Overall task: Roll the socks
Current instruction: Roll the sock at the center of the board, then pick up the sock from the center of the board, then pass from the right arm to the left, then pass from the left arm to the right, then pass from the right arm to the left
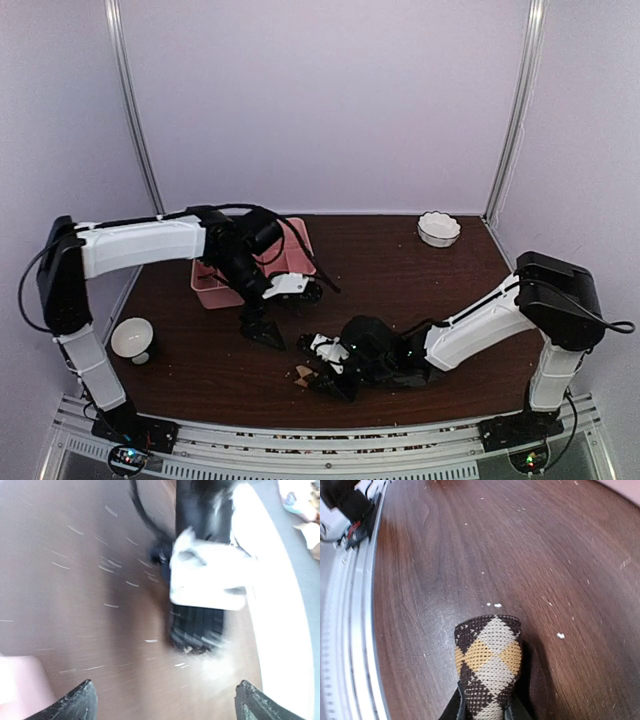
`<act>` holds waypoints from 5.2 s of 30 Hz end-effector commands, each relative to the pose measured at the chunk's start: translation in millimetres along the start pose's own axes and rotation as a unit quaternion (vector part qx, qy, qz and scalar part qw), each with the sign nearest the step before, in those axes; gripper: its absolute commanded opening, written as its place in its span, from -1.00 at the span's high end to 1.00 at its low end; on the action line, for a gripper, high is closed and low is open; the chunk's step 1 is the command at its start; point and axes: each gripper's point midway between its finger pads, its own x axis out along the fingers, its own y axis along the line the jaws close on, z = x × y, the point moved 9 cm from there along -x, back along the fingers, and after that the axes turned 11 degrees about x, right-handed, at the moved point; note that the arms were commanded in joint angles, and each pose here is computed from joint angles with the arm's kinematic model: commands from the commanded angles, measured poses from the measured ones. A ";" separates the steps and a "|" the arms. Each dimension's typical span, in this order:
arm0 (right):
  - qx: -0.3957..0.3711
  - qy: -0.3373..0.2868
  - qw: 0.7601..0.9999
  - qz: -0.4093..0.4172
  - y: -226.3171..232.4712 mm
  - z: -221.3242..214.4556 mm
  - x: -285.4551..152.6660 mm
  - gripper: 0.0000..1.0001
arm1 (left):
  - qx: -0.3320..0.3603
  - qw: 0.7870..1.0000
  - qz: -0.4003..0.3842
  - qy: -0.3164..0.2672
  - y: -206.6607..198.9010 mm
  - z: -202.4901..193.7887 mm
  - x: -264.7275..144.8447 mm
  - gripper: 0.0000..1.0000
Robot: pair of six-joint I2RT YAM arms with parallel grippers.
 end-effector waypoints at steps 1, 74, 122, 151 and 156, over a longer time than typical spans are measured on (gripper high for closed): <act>0.152 0.040 0.982 0.101 -5.2 -7.3 -10.2 0.83 | 0.060 0.973 0.215 0.051 0.6 28.6 -74.7 -0.96; 0.155 -0.205 0.962 -0.092 5.5 96.6 -145.2 -0.99 | -0.022 0.997 0.061 -0.037 -44.5 44.1 -92.5 1.00; 0.107 -0.292 0.946 0.093 76.7 142.6 -114.0 1.00 | -0.068 0.980 -0.111 -0.150 -54.8 53.8 -102.2 0.47; 0.138 -0.368 0.917 0.074 80.0 146.4 -95.5 -0.06 | -0.163 0.953 -0.057 -0.249 -29.3 15.2 -147.5 1.00; 0.138 -0.351 0.926 -0.007 64.4 134.9 -107.2 -0.99 | -0.250 0.962 0.101 -0.038 3.9 -50.6 -150.8 1.00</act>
